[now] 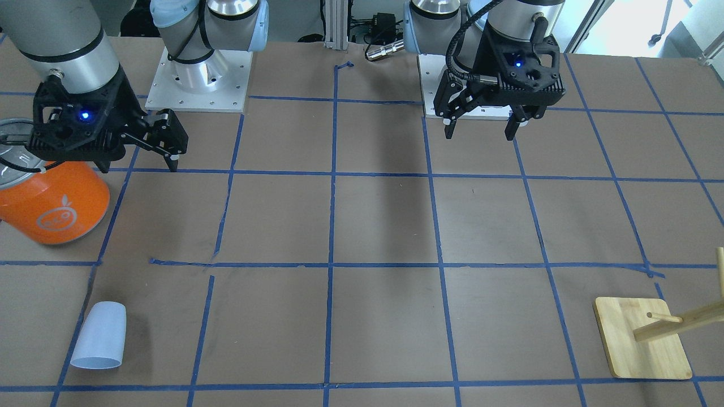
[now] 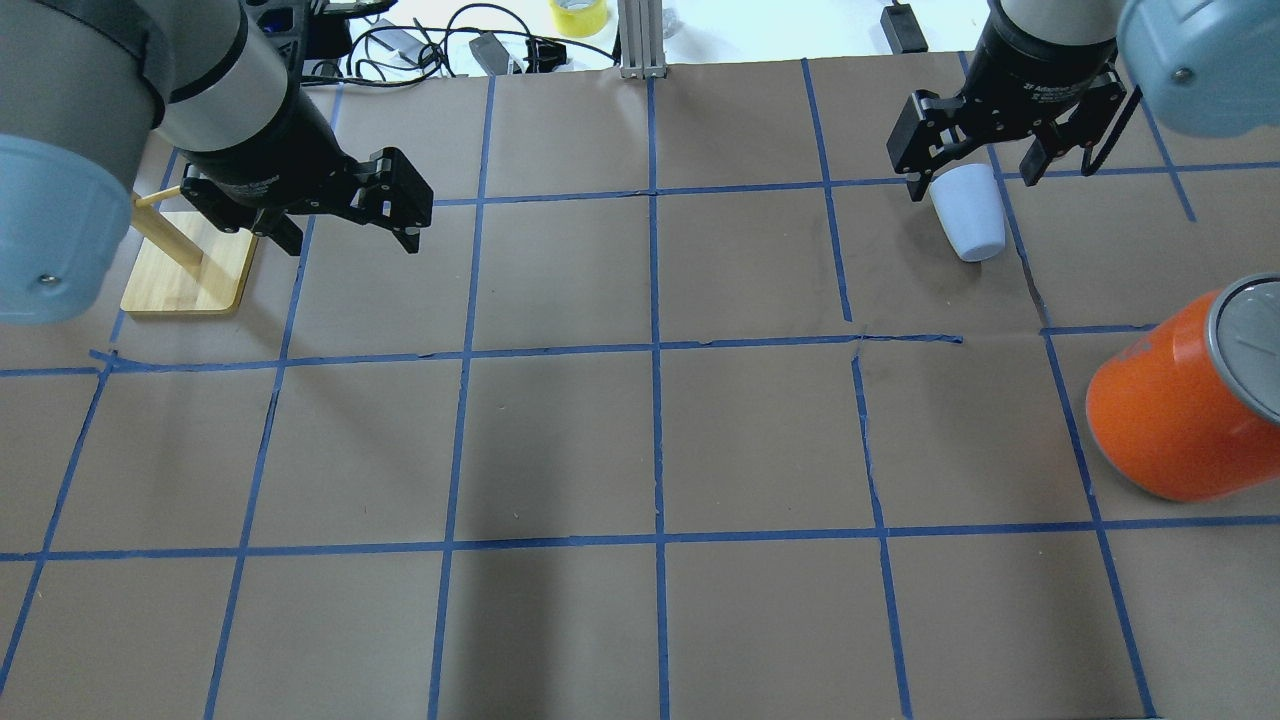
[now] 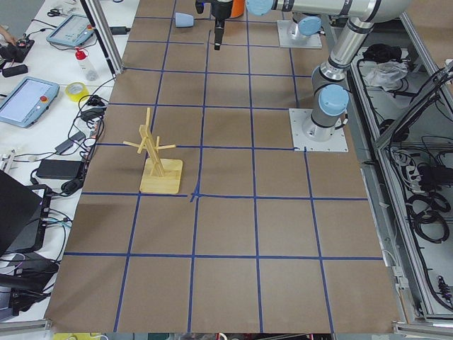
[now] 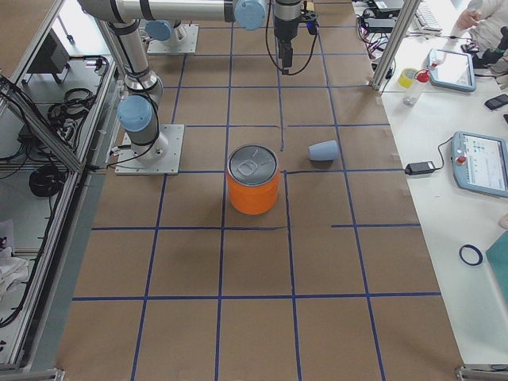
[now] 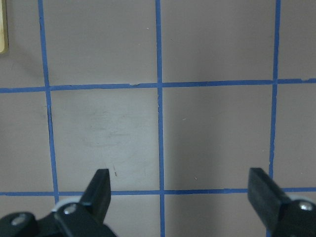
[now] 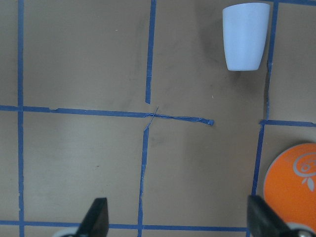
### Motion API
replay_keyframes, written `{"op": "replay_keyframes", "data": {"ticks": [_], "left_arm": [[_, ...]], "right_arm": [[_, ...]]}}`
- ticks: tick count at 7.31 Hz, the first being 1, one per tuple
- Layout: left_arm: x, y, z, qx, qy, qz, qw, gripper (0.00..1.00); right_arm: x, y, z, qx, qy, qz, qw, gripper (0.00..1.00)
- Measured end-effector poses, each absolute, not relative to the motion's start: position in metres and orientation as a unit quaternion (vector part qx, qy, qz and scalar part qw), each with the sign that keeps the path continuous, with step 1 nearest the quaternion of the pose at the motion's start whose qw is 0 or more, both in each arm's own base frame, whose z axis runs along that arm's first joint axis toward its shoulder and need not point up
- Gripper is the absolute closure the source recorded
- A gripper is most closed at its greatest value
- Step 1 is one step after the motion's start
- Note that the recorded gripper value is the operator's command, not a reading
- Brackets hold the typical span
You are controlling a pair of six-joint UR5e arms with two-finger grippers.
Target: Flip cup
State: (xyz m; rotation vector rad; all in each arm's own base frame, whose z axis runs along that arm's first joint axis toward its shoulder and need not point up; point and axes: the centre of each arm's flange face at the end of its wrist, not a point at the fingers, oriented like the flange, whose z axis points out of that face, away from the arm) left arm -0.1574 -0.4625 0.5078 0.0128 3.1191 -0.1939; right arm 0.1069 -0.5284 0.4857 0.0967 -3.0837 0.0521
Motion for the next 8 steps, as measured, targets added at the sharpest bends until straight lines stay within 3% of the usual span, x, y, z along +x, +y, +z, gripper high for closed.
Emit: {"op": "replay_keyframes", "data": {"ticks": [4, 8], "left_arm": [[-0.157, -0.462, 0.508, 0.004, 0.998, -0.062, 0.008, 0.0], [-0.157, -0.462, 0.508, 0.004, 0.998, -0.062, 0.008, 0.0]], "right_arm": [[0.026, -0.563, 0.479, 0.039, -0.997, 0.06, 0.036, 0.0], [-0.003, -0.632, 0.35, 0.039, -0.999, -0.006, 0.022, 0.0]]}}
